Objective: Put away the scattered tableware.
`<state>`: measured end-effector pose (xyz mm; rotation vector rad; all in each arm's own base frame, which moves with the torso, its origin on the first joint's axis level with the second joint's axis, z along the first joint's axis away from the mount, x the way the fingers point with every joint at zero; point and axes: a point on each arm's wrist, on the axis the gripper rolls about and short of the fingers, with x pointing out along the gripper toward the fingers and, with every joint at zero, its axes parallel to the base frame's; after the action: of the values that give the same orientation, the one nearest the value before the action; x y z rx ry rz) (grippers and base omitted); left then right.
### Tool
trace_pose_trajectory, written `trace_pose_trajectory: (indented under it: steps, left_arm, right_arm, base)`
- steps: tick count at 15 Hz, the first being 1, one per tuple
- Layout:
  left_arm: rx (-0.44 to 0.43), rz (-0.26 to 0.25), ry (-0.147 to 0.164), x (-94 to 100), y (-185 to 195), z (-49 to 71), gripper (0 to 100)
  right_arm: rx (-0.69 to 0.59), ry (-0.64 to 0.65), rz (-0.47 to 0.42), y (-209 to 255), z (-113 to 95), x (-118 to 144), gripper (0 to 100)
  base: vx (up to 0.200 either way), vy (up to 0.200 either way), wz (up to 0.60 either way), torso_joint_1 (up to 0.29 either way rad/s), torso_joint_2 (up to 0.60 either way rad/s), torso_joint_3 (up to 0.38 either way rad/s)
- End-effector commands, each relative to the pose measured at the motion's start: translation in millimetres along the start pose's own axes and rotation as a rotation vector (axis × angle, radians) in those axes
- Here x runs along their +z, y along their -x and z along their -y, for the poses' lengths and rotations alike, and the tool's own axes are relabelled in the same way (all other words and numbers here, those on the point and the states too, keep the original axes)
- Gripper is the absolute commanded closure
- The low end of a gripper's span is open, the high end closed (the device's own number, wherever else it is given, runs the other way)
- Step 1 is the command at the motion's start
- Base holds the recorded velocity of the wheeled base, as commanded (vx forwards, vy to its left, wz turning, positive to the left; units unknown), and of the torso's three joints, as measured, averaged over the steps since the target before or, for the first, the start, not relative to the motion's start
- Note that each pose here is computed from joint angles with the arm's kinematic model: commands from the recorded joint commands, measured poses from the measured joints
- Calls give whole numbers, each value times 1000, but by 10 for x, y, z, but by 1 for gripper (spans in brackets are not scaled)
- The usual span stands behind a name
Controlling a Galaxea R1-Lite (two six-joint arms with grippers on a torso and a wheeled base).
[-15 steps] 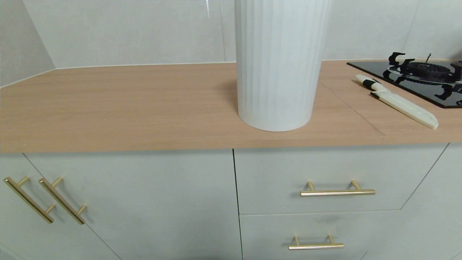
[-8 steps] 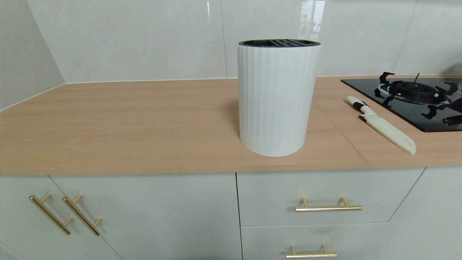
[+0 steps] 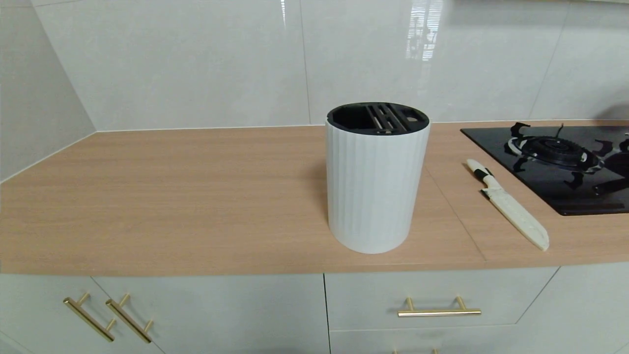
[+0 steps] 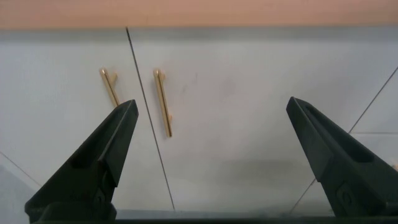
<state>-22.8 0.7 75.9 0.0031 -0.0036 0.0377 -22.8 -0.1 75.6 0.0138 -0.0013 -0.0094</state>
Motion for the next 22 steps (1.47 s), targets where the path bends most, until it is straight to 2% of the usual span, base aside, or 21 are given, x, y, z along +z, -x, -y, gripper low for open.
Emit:
trace_pose_trajectory:
  steps: [1, 22]
  left_arm:
    - [1, -4, 0, -3, -1, 0, 0]
    - [2, -2, 2, -1, -1, 0, 0]
  right_arm:
    - [0, 0, -1, -1, 0, 1, 0]
    - [0, 0, -1, -1, 0, 1, 0]
  base:
    - [0, 0, 0, 207, -486, -276]
    - [0, 0, 0, 249, -525, -277]
